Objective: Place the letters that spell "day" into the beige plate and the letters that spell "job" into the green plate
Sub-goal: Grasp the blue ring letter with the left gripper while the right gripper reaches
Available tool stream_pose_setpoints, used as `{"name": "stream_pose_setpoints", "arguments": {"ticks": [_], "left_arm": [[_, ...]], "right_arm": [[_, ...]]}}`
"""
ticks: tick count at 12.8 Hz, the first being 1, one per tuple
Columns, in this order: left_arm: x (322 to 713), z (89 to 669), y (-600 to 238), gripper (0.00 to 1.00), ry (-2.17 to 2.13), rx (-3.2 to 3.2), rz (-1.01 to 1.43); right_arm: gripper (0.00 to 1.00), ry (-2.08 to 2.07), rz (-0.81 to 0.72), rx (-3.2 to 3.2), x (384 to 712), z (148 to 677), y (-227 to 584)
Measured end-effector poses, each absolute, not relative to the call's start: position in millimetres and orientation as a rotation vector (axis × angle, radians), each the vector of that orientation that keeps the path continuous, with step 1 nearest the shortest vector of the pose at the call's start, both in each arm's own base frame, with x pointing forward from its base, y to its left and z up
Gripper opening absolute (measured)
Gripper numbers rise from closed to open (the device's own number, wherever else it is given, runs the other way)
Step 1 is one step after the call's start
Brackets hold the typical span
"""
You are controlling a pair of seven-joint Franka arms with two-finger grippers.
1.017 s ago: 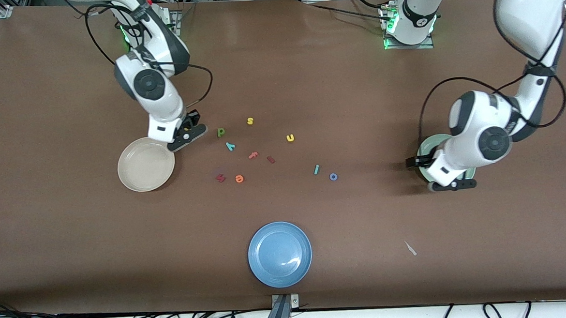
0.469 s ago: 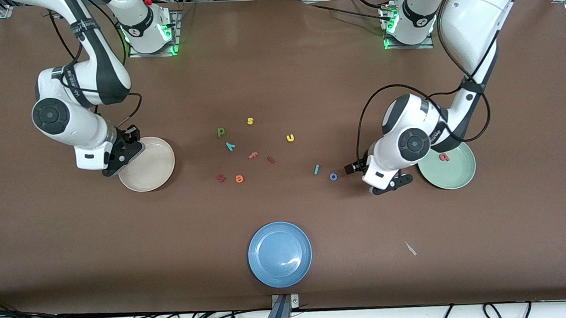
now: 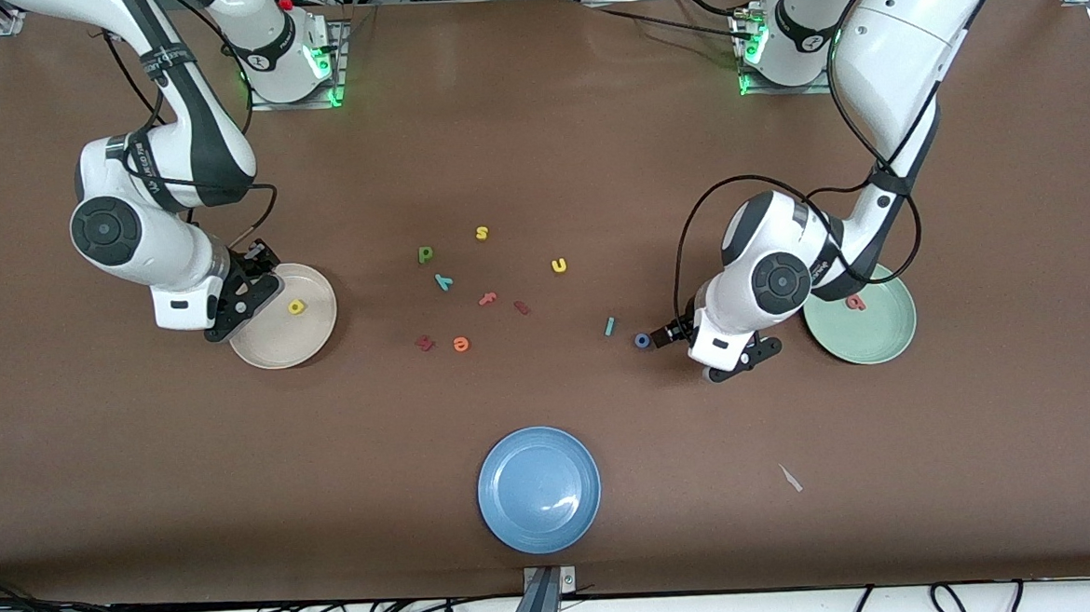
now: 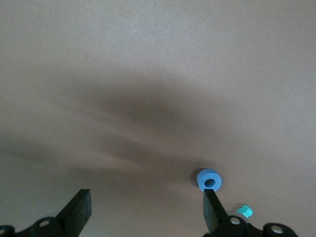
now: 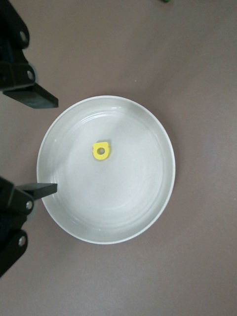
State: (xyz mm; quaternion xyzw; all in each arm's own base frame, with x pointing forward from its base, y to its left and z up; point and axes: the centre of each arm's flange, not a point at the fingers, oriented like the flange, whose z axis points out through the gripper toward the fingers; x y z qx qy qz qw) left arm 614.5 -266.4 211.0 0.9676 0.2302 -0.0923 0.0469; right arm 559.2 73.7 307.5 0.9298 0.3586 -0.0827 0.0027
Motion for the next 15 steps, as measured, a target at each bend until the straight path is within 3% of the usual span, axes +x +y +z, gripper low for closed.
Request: {"name": "stream_pose_setpoints", "arguments": {"ticks": [6,9,15], "left_arm": [[606,196,-316,0.97,0.931,2.933,-0.254],[608,186,-323,0.85,1.012,2.911,-0.264],[618,171,-323,0.83,1.058,2.894,-0.263]], "right_arm": [[0.75,0.762,-0.248,3.139,538,296,186],[0.75,0.603,-0.215,3.205,517,272,238],[0.75,0.263,-0.171,3.274,471,231,271]]}}
